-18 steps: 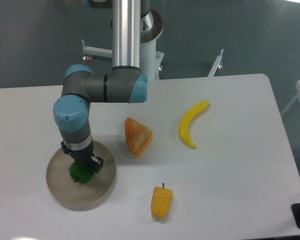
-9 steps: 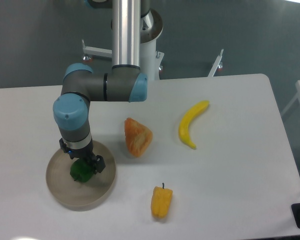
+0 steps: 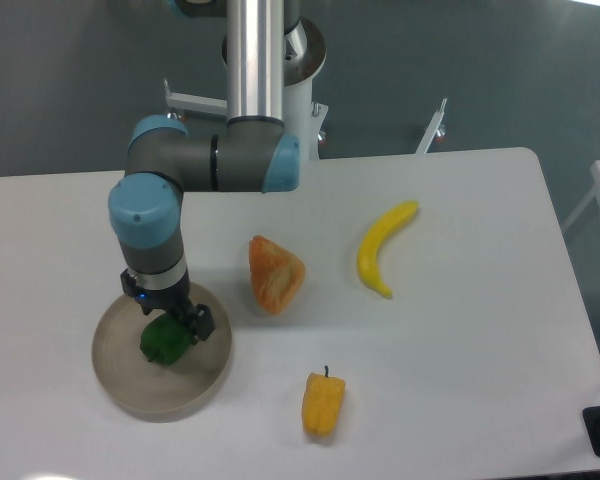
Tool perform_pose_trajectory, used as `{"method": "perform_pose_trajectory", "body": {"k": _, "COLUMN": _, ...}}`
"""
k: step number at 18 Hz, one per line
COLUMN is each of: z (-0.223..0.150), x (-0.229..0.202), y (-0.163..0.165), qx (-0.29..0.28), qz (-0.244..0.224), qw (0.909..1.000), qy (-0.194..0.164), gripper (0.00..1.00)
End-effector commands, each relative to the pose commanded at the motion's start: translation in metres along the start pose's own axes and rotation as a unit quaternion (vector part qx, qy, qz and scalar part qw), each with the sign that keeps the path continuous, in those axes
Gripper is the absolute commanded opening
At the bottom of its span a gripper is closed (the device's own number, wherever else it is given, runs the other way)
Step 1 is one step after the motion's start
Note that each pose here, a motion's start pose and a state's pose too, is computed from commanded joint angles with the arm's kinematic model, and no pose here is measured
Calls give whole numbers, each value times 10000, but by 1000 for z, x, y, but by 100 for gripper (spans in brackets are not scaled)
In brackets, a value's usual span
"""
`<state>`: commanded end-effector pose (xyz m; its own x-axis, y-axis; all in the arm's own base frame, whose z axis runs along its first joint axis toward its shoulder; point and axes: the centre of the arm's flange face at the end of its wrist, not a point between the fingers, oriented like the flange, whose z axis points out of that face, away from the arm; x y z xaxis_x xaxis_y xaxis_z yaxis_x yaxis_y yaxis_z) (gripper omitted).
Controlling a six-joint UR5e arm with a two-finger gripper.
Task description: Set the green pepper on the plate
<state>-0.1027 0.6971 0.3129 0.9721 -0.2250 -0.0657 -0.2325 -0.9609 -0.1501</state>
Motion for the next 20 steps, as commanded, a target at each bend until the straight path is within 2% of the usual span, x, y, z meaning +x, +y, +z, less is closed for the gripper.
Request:
{"method": "perform_pose_trajectory", "body": {"k": 8, "z": -32, "x": -78, "y": 33, "qx": 149, "qz": 285, "qw": 9991, "qy": -259, "gripper": 100}}
{"method": "perform_pose_trajectory", "body": {"k": 11, "z": -35, "x": -97, "y": 42, "qx": 49, "qz": 627, "qw": 9973, "qy": -384, "gripper": 100}}
{"method": "perform_pose_trajectory", "body": {"k": 13, "z": -38, "x": -109, "y": 50, "qx": -142, "qz": 978, "qw": 9933, "qy": -600, "gripper": 100}}
{"method": "perform_pose_trajectory", "body": {"k": 15, "z": -41, "x": -125, "y": 59, "qx": -218, "qz": 1365, "qw": 9882, "qy": -659, "gripper": 100}}
{"method": "perform_pose_trajectory", "body": {"k": 20, "z": -46, "x": -139, "y": 65, "qx": -219, "qz": 1466, "qw": 9865, "qy": -702, "gripper": 100}}
